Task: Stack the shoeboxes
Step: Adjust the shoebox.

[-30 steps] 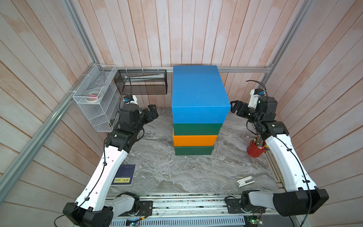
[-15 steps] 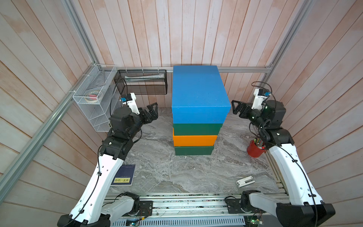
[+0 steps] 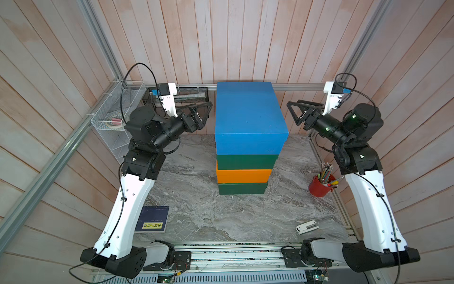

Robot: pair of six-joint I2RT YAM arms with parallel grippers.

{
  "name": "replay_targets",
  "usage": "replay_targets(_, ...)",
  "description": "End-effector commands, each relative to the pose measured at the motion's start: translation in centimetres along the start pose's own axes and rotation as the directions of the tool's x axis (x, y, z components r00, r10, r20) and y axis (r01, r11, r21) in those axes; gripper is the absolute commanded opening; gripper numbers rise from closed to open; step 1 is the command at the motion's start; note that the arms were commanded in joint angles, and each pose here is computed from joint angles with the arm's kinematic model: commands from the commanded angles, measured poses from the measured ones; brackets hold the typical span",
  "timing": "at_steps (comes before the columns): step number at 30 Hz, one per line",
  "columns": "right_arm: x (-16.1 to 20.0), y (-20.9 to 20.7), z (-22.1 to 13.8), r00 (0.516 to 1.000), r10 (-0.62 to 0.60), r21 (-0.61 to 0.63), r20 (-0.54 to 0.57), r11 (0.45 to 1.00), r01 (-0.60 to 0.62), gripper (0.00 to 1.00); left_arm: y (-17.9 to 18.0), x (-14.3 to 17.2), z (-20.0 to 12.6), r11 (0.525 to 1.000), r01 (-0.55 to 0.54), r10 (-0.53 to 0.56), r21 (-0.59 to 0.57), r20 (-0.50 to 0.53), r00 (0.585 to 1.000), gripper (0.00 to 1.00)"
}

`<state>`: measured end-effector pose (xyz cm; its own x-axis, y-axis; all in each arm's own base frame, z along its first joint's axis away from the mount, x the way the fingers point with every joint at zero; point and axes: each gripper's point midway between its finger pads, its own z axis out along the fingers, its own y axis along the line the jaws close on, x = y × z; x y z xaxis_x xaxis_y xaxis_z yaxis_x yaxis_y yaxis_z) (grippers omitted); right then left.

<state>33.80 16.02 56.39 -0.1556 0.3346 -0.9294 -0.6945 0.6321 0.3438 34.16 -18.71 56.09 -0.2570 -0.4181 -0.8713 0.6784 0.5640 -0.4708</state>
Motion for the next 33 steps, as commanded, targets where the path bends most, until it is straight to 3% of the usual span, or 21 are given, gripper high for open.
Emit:
replay_targets(1, -0.5, 3.3, 0.4, 1.000, 0.019, -0.136, -0.022, 0.990, -0.022, 0.73, -2.7, -0.4, 0.4, 0.987, 0.046, -0.041, 0.156, -0.034, 0.999, 1.00)
replay_targets(8, -0.8, 4.4, 2.9, 0.997, 0.029, -0.163, -0.068, 0.986, -0.040, 0.74, -3.8, -2.1, 1.4, 0.976, 0.063, -0.059, 0.209, -0.025, 0.998, 1.00)
replay_targets(14, -0.2, -1.3, 5.0, 0.993, 0.019, 0.108, -0.120, 0.994, -0.005, 0.75, 0.1, -0.8, 3.8, 0.994, 0.094, -0.088, 0.060, -0.087, 0.992, 1.00)
replay_targets(17, 0.6, -3.6, 6.2, 0.987, 0.025, 0.168, -0.159, 0.986, 0.002, 0.75, 2.2, 0.2, 5.1, 0.995, 0.095, -0.094, 0.003, -0.121, 0.988, 1.00)
replay_targets(25, 1.6, -6.2, 9.3, 0.977, 0.075, 0.144, -0.201, 0.989, -0.047, 0.75, 3.7, 1.2, 8.6, 0.993, 0.110, -0.098, 0.051, -0.202, 0.975, 1.00)
replay_targets(33, 1.0, -2.4, 9.6, 0.985, 0.024, -0.079, -0.172, 0.996, -0.038, 0.74, 0.8, -1.7, 8.9, 0.980, 0.068, -0.043, 0.188, -0.131, 0.990, 1.00)
